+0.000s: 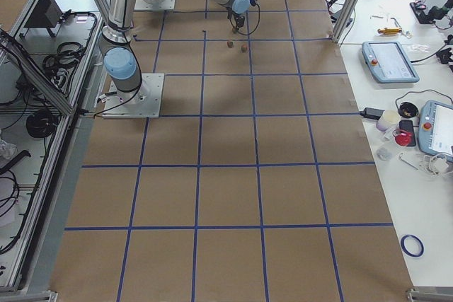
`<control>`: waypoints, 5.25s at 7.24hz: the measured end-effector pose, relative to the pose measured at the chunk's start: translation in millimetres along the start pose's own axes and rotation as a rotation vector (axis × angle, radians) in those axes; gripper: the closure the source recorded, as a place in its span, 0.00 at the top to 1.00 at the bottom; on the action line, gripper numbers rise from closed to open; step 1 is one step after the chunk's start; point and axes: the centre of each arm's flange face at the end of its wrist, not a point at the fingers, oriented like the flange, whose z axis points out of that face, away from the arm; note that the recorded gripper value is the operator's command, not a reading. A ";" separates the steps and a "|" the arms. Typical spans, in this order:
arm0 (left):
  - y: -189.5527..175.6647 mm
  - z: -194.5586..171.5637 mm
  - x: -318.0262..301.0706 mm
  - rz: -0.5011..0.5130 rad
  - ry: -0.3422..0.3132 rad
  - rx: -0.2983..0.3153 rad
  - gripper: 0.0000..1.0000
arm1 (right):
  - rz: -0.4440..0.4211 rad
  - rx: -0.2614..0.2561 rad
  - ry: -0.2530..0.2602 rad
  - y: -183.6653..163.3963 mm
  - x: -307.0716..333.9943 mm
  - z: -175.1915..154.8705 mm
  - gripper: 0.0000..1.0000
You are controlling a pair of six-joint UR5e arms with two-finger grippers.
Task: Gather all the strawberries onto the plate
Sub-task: 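Carry the strawberry toward the plate with the right gripper and release, then move the right gripper back and grasp the farthest strawberry, then carry the strawberry toward the plate and set it down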
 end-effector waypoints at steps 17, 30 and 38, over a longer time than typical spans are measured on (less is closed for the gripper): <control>-4.8 26.8 38.2 0.075 -0.011 -0.021 1.00 | 0.426 -0.174 0.169 -10.7 134.9 38.3 0.88; 2.7 24.4 41.0 0.086 -0.019 -0.016 1.00 | 0.385 -0.058 0.116 -32.5 129.6 -11.3 0.00; -24.9 26.8 -52.2 0.056 -0.035 0.016 1.00 | 0.250 0.007 -0.011 -45.4 -12.6 -25.3 0.00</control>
